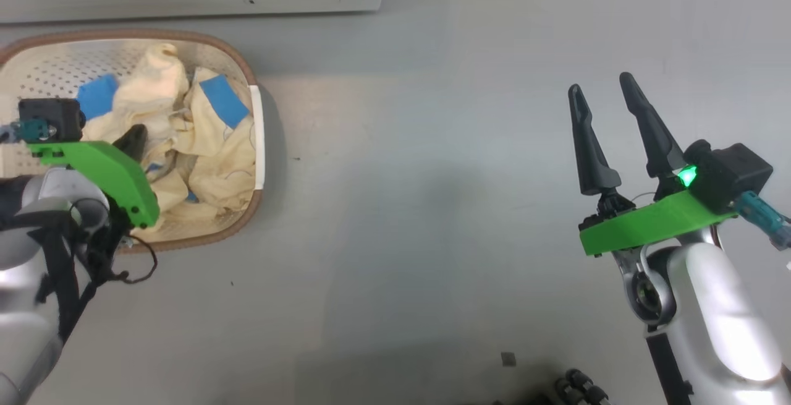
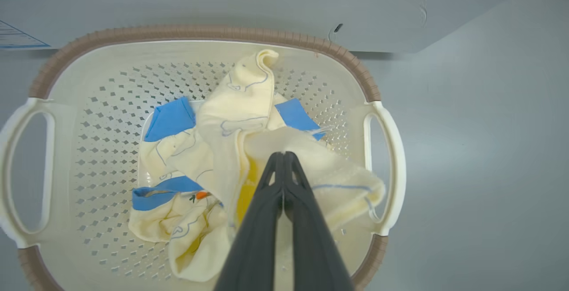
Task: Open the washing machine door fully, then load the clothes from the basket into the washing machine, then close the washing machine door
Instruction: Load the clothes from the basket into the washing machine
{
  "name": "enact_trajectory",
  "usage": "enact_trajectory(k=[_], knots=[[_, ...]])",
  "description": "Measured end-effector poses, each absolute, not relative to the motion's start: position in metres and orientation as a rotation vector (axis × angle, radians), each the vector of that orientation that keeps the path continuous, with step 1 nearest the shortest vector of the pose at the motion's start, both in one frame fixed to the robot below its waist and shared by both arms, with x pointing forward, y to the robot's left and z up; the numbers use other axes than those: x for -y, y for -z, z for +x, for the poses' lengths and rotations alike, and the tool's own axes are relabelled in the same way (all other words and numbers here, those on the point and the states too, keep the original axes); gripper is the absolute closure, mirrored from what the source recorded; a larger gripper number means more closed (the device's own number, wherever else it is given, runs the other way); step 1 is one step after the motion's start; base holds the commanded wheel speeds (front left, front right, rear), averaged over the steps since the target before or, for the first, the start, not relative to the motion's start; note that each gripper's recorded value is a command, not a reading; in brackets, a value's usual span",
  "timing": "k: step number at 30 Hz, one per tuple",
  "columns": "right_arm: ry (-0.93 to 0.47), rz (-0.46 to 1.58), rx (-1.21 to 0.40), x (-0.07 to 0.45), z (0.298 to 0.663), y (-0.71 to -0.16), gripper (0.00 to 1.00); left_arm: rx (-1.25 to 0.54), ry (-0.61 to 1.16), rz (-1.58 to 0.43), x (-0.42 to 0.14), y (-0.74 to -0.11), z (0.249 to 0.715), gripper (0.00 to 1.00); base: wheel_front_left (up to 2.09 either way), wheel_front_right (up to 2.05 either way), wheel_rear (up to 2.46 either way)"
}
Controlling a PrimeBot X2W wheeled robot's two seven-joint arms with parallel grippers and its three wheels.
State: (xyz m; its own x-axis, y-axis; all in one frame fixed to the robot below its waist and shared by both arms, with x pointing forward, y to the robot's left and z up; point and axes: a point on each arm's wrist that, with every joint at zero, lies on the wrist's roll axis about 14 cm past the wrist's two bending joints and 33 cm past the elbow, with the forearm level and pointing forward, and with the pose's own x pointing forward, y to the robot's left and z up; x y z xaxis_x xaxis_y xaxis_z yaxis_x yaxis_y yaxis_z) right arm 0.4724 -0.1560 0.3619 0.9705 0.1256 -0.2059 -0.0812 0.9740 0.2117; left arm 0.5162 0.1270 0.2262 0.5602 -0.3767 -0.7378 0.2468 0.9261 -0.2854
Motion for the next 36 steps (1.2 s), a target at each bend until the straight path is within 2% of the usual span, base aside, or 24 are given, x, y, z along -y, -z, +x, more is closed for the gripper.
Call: enact_trajectory(k=[15,22,36], knots=[[-0.168,0.205,-0.127,0.135,0.460,-0.416,0.00,-0.616,0.342,-0.194,-0.144,-0.324,0.503,1.00,0.00,0.00,0.00],[-0.188,0.210,-0.119,0.127,0.445,-0.427,0.00,-0.457,0.308,-0.217,-0.157,-0.378,0.510,1.00,0.00,0.00,0.00],[-0.191,0.217,-0.074,0.127,0.420,-0.454,0.00,-0.248,0.244,-0.227,-0.181,-0.437,0.473,1.00,0.00,0.00,0.00]])
